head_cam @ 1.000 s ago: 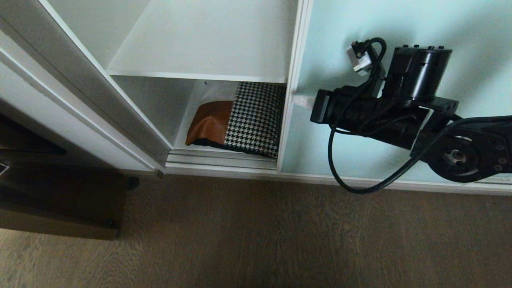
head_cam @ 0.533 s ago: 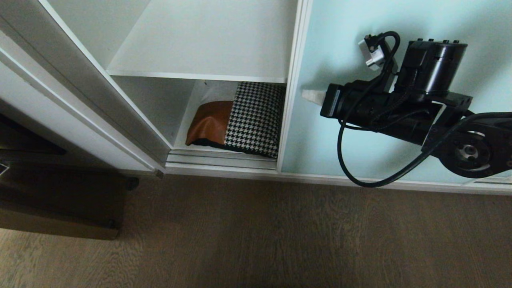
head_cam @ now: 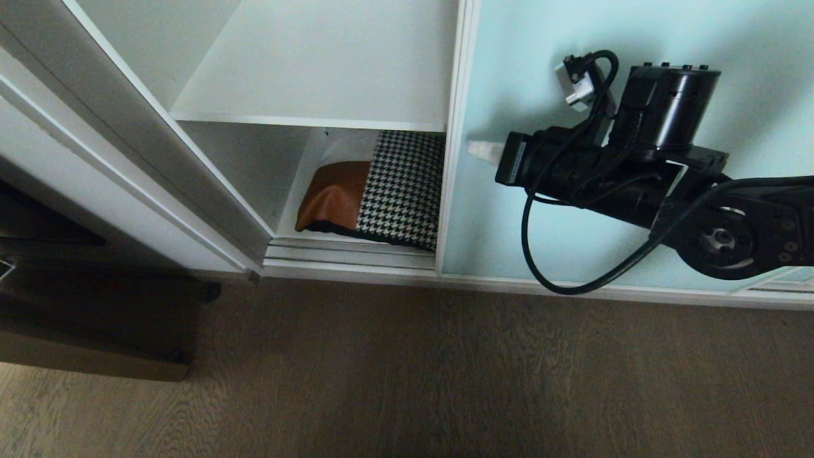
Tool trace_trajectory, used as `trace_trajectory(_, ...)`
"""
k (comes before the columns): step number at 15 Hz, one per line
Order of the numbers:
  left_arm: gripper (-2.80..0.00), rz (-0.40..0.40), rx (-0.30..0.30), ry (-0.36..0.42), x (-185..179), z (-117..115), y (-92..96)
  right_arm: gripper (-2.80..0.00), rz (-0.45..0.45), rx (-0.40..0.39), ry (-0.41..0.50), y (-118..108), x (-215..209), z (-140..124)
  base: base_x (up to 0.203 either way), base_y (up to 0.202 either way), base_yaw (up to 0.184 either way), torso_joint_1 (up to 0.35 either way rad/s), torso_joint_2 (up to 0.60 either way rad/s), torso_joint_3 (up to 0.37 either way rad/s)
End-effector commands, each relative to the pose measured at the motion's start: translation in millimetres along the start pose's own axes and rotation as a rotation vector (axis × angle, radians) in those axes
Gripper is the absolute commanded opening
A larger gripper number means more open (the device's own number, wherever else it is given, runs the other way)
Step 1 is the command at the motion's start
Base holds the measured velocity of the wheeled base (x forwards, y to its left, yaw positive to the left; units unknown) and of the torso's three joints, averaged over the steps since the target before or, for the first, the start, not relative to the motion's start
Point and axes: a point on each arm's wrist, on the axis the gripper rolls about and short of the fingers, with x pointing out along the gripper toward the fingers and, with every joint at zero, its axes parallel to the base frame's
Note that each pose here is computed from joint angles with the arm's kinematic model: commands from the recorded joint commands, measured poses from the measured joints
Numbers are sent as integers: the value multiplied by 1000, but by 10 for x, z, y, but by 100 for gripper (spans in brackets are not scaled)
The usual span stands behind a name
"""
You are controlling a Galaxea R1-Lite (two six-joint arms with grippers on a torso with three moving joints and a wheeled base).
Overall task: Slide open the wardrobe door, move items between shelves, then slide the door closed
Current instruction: Close the door
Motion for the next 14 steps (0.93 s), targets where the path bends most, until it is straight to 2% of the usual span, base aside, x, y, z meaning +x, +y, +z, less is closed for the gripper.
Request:
trace_trajectory(1, -280, 0, 1, 3, 2, -4, 0, -280, 30, 7, 15, 88, 97, -82, 0, 0, 0, 0, 0, 0)
trace_trajectory(11, -280, 0, 1, 3, 2, -3, 0, -280, 177, 12, 57, 648, 435, -323, 0, 0, 0, 0, 0, 0)
trace_trajectory(14, -280, 0, 1, 2, 2, -2, 0, -280, 186, 16, 74, 694, 307, -331, 0, 0, 0, 0, 0, 0)
